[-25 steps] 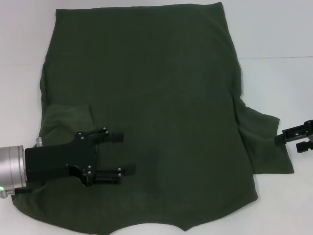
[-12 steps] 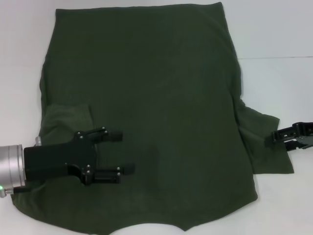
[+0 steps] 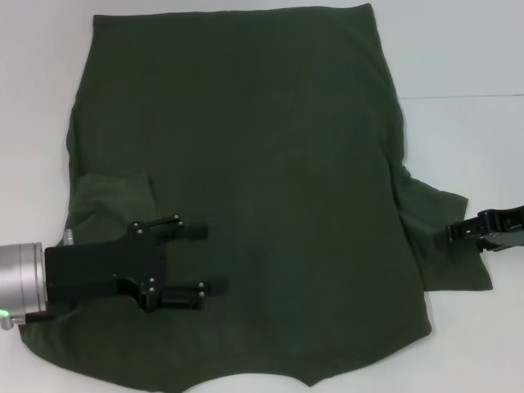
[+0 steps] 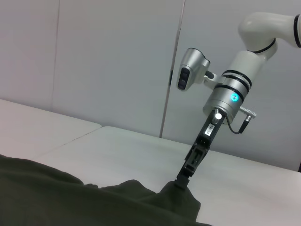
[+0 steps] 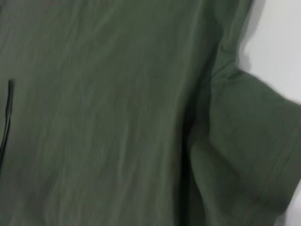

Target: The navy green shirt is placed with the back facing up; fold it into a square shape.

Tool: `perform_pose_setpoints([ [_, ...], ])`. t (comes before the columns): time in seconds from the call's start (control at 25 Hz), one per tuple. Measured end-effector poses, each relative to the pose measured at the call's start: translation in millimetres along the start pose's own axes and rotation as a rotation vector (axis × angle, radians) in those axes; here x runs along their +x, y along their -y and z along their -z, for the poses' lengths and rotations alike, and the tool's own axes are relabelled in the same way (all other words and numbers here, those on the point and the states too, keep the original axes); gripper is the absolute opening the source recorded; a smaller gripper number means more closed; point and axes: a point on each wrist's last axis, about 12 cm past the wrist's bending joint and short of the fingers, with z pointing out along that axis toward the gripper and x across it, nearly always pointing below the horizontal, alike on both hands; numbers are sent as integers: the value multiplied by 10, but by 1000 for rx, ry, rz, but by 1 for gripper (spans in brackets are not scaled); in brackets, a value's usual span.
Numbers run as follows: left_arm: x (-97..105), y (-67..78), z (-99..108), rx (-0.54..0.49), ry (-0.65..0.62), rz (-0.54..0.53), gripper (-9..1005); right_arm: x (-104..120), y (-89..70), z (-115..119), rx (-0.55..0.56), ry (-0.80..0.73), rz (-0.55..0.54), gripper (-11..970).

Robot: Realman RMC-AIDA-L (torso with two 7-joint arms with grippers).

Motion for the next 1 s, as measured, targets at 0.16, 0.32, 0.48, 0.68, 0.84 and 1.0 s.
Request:
perform_pose_setpoints([
  [0.16, -7, -3, -3, 2, -1, -2, 909, -1, 1, 0, -1, 2, -1, 805],
  [0.32, -8, -4, -1, 2, -1, -2, 910, -6, 8, -5, 6, 7, -1, 705],
  [0.48, -11, -9, 8, 1, -2, -4, 910, -5, 6, -25, 11, 10, 1, 602],
  [0.68, -19, -12, 12, 3, -2, -6, 911, -5, 5, -30, 11, 12, 1, 469],
  [0.84, -23, -13, 13, 4, -2, -7, 911, 5, -1, -49, 8, 11, 1, 468],
  [1.0, -23, -13, 13, 4, -2, -7, 909, -3, 3, -85, 29, 23, 14, 468],
])
